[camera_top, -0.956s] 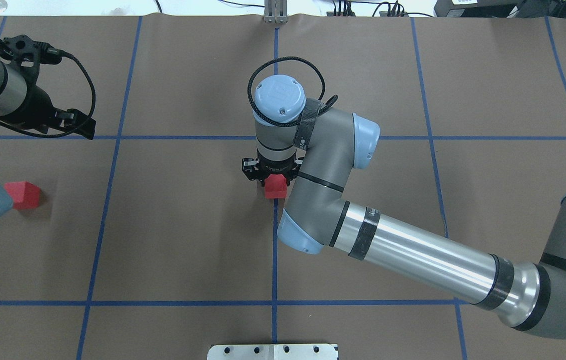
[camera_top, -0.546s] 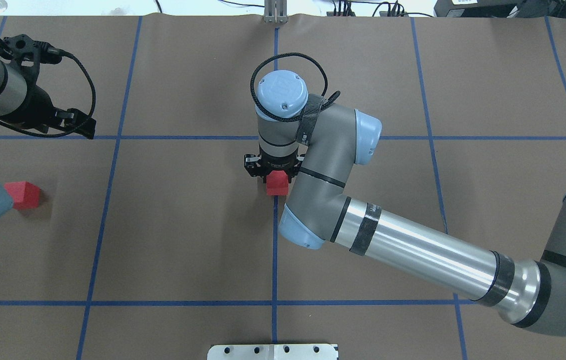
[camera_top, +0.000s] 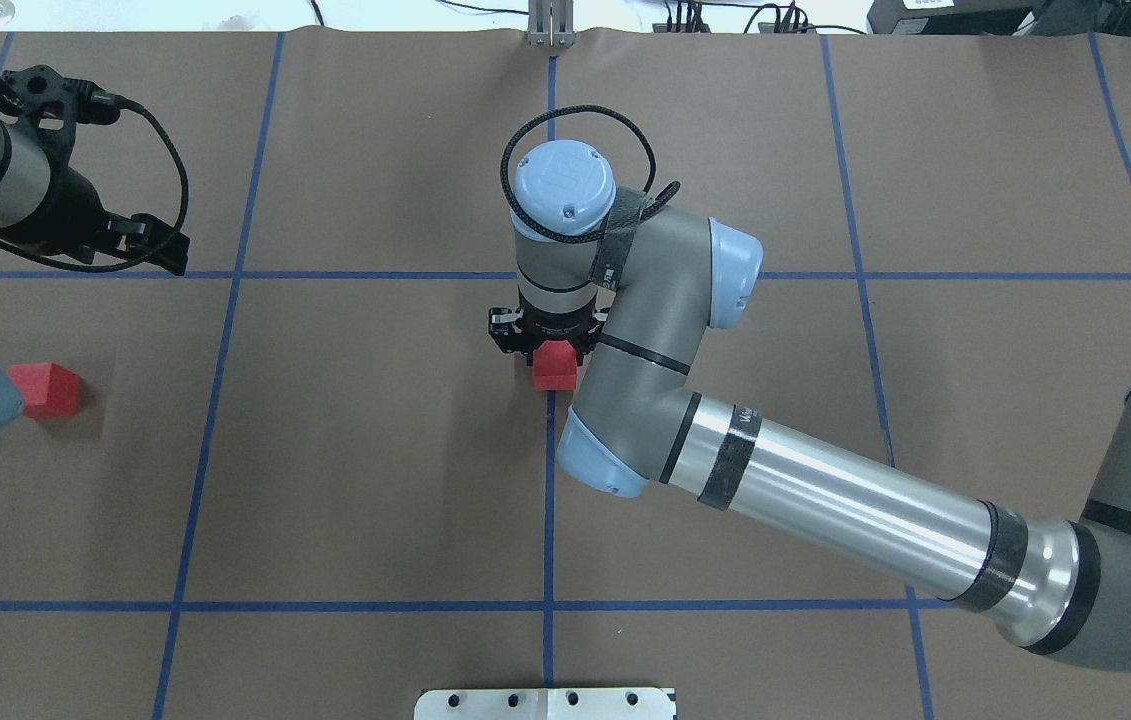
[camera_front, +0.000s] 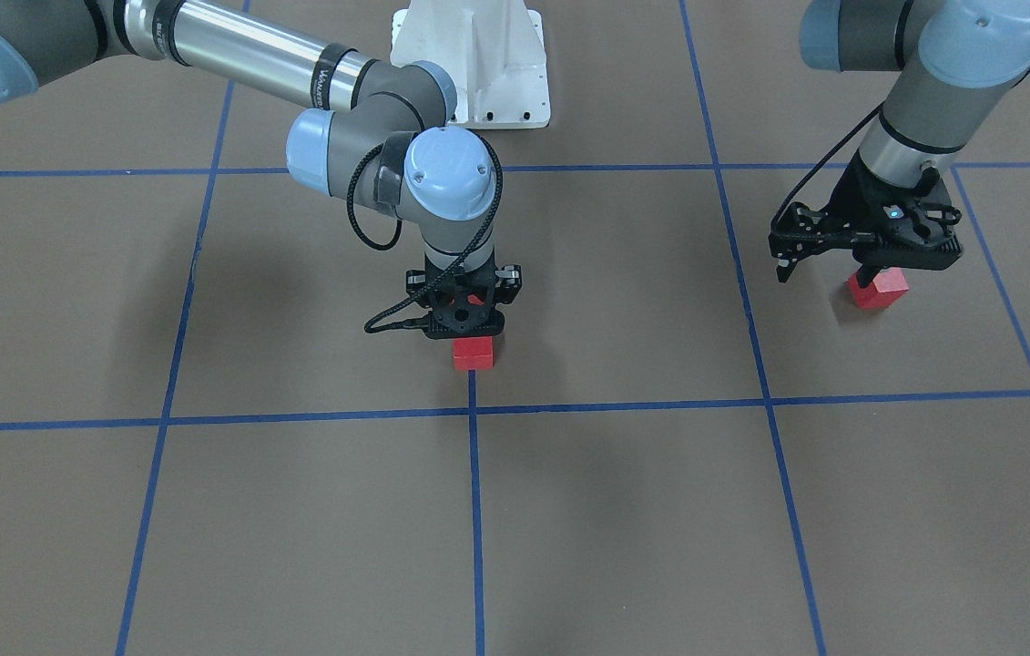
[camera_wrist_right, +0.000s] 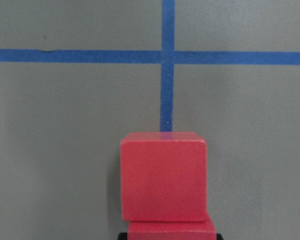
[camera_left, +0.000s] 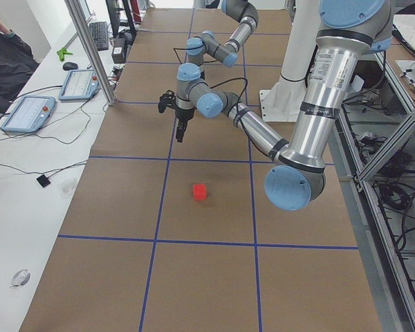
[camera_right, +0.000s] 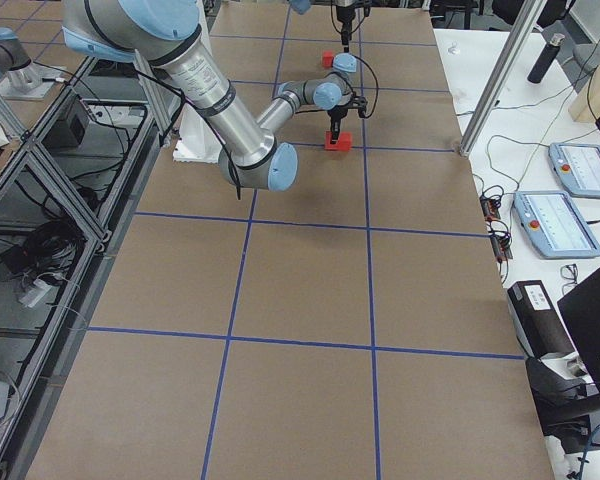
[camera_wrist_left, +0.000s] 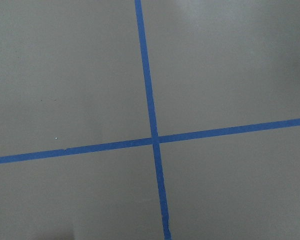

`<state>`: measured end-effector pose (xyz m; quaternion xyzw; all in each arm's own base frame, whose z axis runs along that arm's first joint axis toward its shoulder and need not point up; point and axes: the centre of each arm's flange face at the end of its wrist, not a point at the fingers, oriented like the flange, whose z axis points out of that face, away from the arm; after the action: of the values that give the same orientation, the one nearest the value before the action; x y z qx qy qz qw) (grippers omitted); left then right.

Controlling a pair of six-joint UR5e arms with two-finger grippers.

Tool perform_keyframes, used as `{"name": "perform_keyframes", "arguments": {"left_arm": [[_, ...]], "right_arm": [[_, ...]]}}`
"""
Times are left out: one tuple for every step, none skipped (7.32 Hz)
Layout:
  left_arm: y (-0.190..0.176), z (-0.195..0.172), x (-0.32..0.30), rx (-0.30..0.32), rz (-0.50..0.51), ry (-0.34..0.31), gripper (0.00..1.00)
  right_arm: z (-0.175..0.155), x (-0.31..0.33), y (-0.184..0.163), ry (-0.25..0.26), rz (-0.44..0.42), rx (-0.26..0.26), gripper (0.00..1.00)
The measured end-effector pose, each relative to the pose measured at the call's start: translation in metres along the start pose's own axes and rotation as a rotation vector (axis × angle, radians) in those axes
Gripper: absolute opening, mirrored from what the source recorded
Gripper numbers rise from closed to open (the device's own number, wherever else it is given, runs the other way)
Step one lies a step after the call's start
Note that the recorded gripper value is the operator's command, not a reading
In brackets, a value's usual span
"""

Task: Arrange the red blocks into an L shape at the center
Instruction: 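Lower the held cube with the right gripper beside the center cube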

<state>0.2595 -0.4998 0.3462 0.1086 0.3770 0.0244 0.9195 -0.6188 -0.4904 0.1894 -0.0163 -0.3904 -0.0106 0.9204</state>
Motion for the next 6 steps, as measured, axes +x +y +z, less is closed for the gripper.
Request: {"name": "perform_keyframes", "arguments": {"left_arm": [[-0.0002,-0.0002,-0.0003,0.000,-0.001,0.000,0.99],[-0.0004,-0.0003,-0.0009,0.001,-0.001,-0.001,0.99],[-0.0004,-0.0002,-0.0014,0.001,-0.002,-0.001,0.99],[-0.0004,-0.0001,-0.0018,0.001,-0.003,-0.002,0.99],[-0.0005,-0.0002,-0.0017,0.001,-0.003,-0.002,0.99],[-0.0005,-0.0001,-0.0016,0.001,-0.003,-0.002,0.99]], "right_arm": [[-0.0004,-0.0005,0.0000,-0.001,0.001,0.000,0.00],[-0.0014,-0.0016,0.0000,-0.003,0.002,0.001,0.00],[-0.0027,-0.0030,0.0000,-0.005,0.001,0.002,0.00],[-0.0033,-0.0037,0.0000,-0.007,0.001,0.003,0.00],[-0.0035,-0.0041,0.0001,-0.008,0.000,0.003,0.00],[-0.0035,-0.0045,0.0005,-0.009,-0.001,0.003,0.00]]}}
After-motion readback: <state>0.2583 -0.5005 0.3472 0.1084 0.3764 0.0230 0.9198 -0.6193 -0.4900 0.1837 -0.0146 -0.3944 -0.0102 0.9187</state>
